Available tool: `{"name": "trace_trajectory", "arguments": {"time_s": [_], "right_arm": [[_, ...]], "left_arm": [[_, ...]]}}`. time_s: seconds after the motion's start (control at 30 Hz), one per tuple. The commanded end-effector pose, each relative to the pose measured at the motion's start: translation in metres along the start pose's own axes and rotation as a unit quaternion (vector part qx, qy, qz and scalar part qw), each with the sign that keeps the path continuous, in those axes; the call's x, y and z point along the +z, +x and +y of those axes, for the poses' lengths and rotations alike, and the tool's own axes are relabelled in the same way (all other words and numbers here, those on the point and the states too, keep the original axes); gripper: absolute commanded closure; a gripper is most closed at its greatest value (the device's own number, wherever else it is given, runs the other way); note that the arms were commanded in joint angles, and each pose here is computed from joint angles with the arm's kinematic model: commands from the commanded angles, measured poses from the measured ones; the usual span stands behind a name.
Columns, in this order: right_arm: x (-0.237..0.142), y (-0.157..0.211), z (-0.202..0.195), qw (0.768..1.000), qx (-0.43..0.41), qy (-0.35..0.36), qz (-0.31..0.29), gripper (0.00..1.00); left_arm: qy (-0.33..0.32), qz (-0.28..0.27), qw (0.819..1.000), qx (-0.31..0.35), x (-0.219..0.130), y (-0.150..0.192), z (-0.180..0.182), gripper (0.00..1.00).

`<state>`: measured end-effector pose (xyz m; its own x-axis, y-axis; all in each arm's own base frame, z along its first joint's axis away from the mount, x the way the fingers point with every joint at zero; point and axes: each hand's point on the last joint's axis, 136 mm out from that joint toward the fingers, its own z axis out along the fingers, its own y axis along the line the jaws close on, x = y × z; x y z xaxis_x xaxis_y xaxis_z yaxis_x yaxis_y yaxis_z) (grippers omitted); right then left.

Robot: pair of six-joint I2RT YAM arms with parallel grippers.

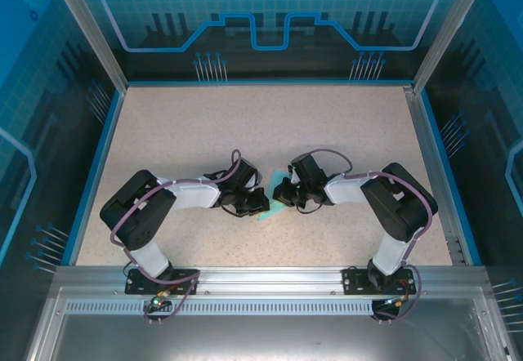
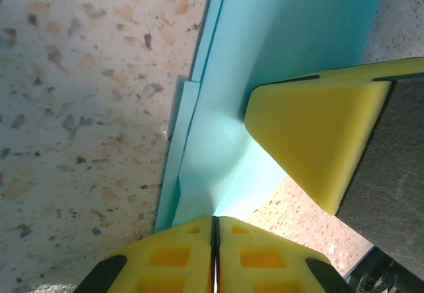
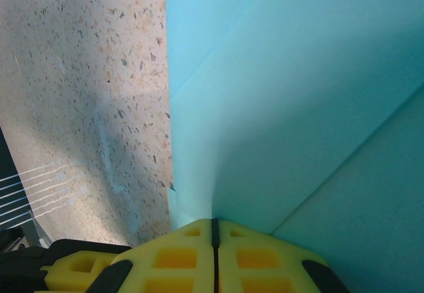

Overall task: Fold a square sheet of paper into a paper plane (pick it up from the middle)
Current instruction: Fourth fold the wing at the center of the table.

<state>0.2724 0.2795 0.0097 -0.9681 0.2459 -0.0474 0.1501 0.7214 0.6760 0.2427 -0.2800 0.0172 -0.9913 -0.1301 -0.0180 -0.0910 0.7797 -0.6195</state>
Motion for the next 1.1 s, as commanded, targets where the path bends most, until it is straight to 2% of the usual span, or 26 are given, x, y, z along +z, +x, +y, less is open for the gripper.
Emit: {"name": "trace_trajectory", "arguments": {"time_s": [0.0, 0.53, 0.83, 1.07], "right_arm": [[0.009, 0.015, -0.048, 0.995, 0.024, 0.09, 0.017, 0.93], [0.01, 0.016, -0.053, 0.994, 0.029, 0.1, 0.021, 0.93], [0.01, 0.017, -0.056, 0.994, 0.03, 0.103, 0.025, 0.93], [0.013, 0.018, -0.057, 0.994, 0.032, 0.103, 0.028, 0.93]], "left_arm": [[-0.039, 0.006, 0.999, -0.007, -0.002, 0.008, 0.022, 0.9], [-0.045, 0.03, 0.998, -0.021, 0.001, 0.024, 0.036, 0.89], [0.013, 0.006, 1.0, 0.002, -0.02, 0.011, -0.006, 0.86], [0.007, 0.027, 1.0, -0.013, -0.01, 0.021, 0.007, 0.86]]}}
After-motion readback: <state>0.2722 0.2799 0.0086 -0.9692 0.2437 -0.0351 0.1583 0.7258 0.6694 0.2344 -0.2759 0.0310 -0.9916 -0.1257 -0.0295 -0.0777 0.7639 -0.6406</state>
